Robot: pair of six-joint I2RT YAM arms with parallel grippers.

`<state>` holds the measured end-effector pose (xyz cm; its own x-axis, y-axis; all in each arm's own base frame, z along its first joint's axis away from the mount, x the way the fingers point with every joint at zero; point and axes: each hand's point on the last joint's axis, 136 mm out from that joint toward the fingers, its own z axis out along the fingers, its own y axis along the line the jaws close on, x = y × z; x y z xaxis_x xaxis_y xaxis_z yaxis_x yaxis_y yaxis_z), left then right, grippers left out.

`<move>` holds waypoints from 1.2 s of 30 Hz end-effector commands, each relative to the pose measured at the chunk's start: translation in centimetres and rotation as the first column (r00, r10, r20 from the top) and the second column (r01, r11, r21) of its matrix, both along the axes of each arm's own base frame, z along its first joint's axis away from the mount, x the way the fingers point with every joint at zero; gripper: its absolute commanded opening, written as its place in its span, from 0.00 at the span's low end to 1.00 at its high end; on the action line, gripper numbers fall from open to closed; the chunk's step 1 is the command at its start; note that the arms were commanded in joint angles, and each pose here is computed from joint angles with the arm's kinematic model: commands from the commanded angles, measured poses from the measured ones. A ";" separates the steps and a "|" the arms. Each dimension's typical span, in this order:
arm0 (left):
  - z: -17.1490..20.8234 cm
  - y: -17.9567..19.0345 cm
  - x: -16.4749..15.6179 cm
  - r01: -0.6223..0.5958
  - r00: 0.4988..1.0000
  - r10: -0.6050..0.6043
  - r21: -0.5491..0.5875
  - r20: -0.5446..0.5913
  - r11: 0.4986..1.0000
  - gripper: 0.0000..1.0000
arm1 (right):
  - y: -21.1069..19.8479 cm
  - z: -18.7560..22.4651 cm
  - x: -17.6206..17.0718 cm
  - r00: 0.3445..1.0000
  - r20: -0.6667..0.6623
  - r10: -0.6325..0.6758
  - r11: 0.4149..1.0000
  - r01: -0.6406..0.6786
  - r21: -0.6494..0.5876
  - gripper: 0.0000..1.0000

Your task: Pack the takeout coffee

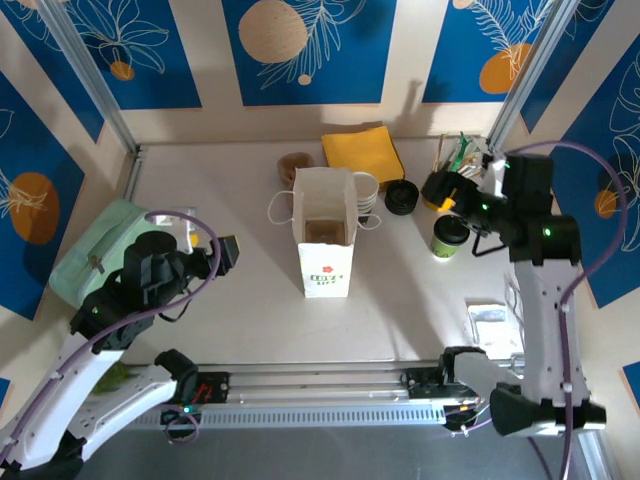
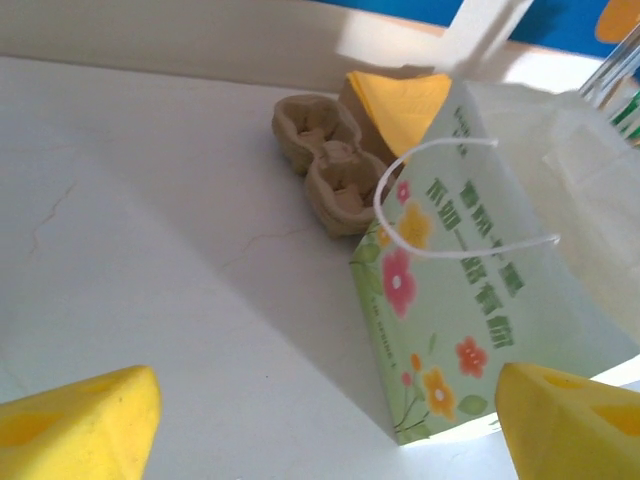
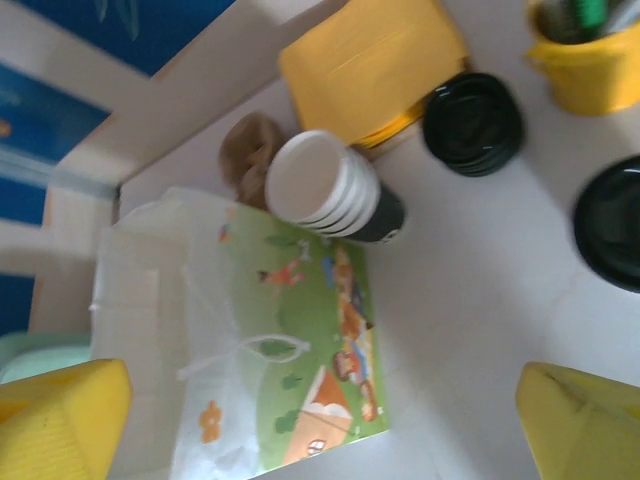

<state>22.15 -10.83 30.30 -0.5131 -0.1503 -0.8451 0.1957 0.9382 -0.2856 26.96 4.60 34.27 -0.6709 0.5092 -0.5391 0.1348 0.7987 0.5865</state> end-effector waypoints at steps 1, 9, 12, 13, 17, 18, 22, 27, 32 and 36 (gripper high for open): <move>-1.1 0.8 0.4 -0.046 0.999 0.047 0.052 -0.012 0.998 0.94 | -2.4 -2.2 0.1 0.993 -0.077 -0.088 0.996 0.089 0.014 0.99; -2.4 0.5 0.6 -0.032 0.999 0.033 0.065 -0.020 0.997 0.99 | -4.6 -7.8 1.0 0.954 -0.283 -0.102 0.994 0.087 -0.063 0.99; -2.3 0.1 0.8 -0.022 1.000 0.022 0.046 -0.008 0.999 1.00 | -4.1 -9.5 1.9 0.917 -0.397 -0.045 0.997 0.020 -0.069 0.98; -2.2 0.0 0.8 -0.019 1.000 0.019 0.039 -0.003 0.999 0.99 | -4.1 -10.0 2.2 0.907 -0.419 -0.041 0.997 0.010 -0.075 0.97; -1.8 0.0 0.8 -0.012 1.000 0.012 0.045 0.003 0.999 0.99 | -5.3 -11.7 2.9 0.881 -0.466 -0.081 0.988 0.010 -0.154 0.97; -1.8 0.0 0.7 -0.013 1.000 0.013 0.047 0.001 0.999 0.99 | -5.8 -12.0 3.1 0.874 -0.475 -0.099 0.984 0.015 -0.178 0.97; -2.2 0.2 0.5 -0.015 1.000 0.015 0.050 -0.003 0.999 0.99 | -6.7 -12.7 3.7 0.865 -0.488 -0.116 0.978 0.013 -0.209 0.94; -2.4 0.3 0.4 -0.017 1.000 0.018 0.045 -0.013 0.999 0.99 | -7.3 -13.6 4.4 0.865 -0.485 -0.125 0.970 0.003 -0.245 0.90; -2.2 0.2 0.3 -0.013 1.000 0.014 0.039 -0.012 0.999 0.99 | -7.8 -14.7 5.0 0.840 -0.529 -0.123 0.964 -0.026 -0.264 0.90; -2.1 0.2 0.2 -0.011 1.000 0.011 0.033 -0.010 0.999 0.99 | -7.6 -15.5 5.4 0.829 -0.549 -0.104 0.967 -0.045 -0.251 0.90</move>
